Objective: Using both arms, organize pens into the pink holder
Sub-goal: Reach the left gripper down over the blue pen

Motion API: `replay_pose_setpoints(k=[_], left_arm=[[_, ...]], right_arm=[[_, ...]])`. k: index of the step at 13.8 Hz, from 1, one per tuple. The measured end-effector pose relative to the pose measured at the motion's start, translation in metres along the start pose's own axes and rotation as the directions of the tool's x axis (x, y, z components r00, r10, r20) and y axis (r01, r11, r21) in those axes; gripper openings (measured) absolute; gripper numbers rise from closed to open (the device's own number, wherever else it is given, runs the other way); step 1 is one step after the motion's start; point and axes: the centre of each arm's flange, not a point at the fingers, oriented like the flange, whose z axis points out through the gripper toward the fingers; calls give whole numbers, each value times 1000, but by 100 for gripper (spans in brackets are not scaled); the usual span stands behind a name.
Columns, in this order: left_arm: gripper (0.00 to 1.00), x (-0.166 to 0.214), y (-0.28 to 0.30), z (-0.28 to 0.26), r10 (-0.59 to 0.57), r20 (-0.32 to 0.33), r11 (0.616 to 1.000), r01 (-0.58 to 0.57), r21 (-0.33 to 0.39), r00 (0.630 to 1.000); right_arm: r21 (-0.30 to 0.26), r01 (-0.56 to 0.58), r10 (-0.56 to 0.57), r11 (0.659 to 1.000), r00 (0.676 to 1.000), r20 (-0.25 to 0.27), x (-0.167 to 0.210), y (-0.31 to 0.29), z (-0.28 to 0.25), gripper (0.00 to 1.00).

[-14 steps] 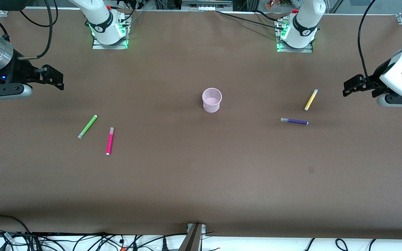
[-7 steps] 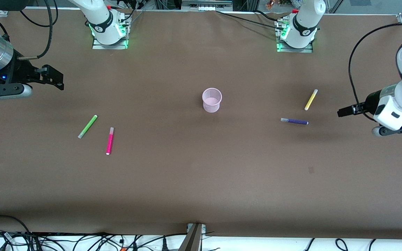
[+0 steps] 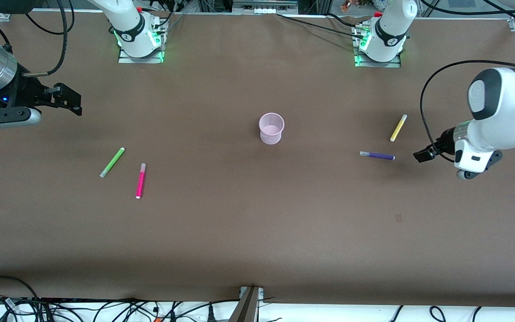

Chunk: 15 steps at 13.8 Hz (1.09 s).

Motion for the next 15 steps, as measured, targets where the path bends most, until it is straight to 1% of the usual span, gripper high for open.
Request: replay_pose_setpoints(k=[2, 5, 10, 14, 15], left_arm=[[100, -8, 3, 27, -129, -33, 991, 128, -28, 991], [100, -20, 17, 65, -235, -44, 971, 233, -51, 971], [100, -27, 32, 125, -280, -41, 959, 278, -52, 959], [100, -28, 29, 146, -282, -28, 959, 281, -34, 959], [96, -30, 29, 149, -280, -25, 960, 279, -29, 960]], right_arm=[[0, 0, 0, 1000, 1000, 0, 0, 0, 0, 100], [0, 0, 0, 1000, 1000, 0, 0, 0, 0, 100], [0, 0, 0, 1000, 1000, 0, 0, 0, 0, 100], [0, 0, 0, 1000, 1000, 0, 0, 0, 0, 100], [0, 0, 0, 1000, 1000, 0, 0, 0, 0, 100]])
